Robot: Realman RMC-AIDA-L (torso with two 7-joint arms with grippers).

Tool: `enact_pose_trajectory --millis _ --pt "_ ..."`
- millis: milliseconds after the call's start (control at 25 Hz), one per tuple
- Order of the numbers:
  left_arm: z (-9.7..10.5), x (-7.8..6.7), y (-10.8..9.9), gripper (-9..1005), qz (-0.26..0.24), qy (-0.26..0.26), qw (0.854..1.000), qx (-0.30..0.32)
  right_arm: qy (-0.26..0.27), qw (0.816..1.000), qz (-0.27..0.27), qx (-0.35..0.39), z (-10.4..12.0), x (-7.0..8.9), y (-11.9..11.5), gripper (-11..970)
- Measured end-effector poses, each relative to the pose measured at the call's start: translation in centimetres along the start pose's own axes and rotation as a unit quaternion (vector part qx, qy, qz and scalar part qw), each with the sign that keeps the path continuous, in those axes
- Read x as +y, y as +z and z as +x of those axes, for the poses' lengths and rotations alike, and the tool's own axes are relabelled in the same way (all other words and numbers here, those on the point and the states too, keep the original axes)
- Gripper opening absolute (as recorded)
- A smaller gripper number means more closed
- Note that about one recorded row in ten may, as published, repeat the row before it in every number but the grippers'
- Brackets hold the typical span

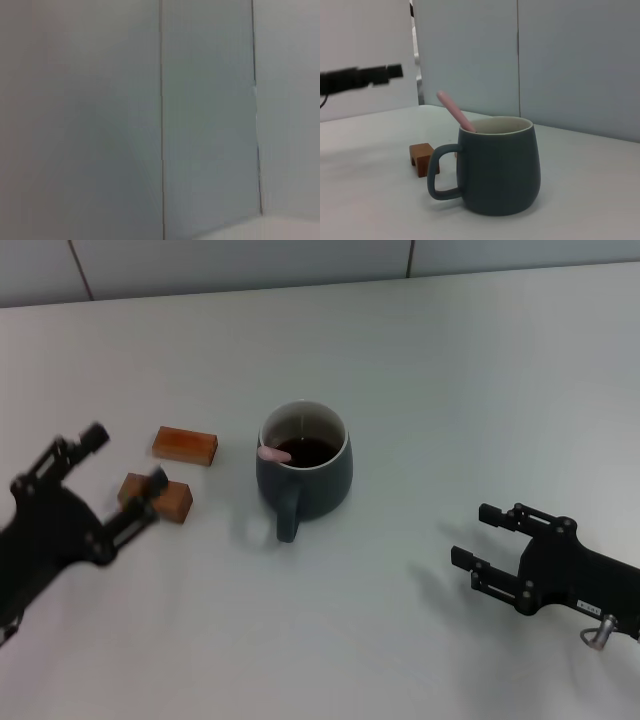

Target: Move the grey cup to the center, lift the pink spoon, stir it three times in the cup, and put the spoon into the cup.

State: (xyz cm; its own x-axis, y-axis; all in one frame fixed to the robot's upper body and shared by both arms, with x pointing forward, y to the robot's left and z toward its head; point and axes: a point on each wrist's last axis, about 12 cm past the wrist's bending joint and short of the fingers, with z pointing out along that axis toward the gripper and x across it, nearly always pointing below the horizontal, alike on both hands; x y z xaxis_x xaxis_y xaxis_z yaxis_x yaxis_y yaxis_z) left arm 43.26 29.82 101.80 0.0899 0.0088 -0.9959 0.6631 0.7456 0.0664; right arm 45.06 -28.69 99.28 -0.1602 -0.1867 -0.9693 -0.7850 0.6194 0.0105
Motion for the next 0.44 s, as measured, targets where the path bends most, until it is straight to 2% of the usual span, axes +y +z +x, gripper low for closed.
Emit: enact_pose_trajectory --millis 280,440 --pt "1.2 -1.1 -1.1 827 0.048 0.031 0.997 0.054 -0.004 1.0 -0.002 -0.002 0.1 0.2 -0.2 655" --pt "1.4 -1.3 -1.3 869 0.059 0.047 0.995 0.062 -0.019 1.0 -0.006 -0.003 0.3 0.7 -0.2 655"
